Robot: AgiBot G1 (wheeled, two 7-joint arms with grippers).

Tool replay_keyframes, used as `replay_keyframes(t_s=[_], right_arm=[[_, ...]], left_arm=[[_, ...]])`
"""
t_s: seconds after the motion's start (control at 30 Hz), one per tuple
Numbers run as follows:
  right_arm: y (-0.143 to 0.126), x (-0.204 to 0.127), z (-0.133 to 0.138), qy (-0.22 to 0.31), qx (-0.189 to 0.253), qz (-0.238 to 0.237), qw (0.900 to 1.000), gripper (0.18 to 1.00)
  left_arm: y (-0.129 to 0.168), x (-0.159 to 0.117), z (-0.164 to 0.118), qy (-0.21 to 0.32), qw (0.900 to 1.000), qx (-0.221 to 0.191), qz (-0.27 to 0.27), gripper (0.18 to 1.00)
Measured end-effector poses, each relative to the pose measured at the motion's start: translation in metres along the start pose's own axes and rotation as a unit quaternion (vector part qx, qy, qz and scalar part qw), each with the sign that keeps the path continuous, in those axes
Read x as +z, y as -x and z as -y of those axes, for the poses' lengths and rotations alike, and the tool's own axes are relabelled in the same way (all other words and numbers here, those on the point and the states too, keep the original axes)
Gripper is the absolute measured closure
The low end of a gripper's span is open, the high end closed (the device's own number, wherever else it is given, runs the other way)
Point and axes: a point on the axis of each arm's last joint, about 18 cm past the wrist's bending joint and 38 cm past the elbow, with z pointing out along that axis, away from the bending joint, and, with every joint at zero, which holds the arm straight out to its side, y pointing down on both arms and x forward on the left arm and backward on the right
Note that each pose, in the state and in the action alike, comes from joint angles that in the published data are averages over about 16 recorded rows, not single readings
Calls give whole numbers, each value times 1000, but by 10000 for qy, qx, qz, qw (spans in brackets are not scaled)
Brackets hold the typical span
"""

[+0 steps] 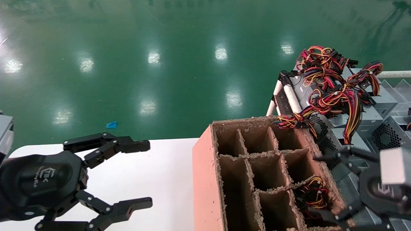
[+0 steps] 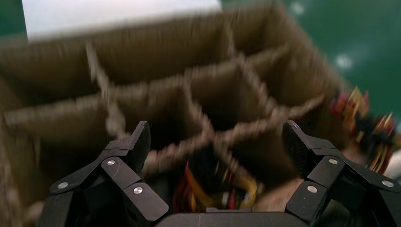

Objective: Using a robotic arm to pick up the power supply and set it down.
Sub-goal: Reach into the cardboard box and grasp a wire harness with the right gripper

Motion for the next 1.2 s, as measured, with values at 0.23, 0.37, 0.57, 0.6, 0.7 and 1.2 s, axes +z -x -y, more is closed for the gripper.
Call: replay_keyframes(t_s=[0.23,0.37,0.57,0.6,0.7,1.2], right_arm=[[-3,-1,-15,491,-273,-48,9984,179],[-5,3,-19,606,-420,-55,9973,180],[-8,8,-22,716,-584,-67,9957,192],[-8,8,-22,740,-607,-64,9954,197],[-9,9,-24,814,-663,-53,9945,211],[-11,5,-30,1167,-772,28,9902,422]], left_arm=[[0,0,0,0,10000,0,0,439],[0,0,0,0,10000,0,0,540],[0,0,0,0,10000,0,0,686],[0,0,0,0,10000,0,0,703],[0,0,0,0,10000,0,0,766],[0,0,0,0,10000,0,0,965]])
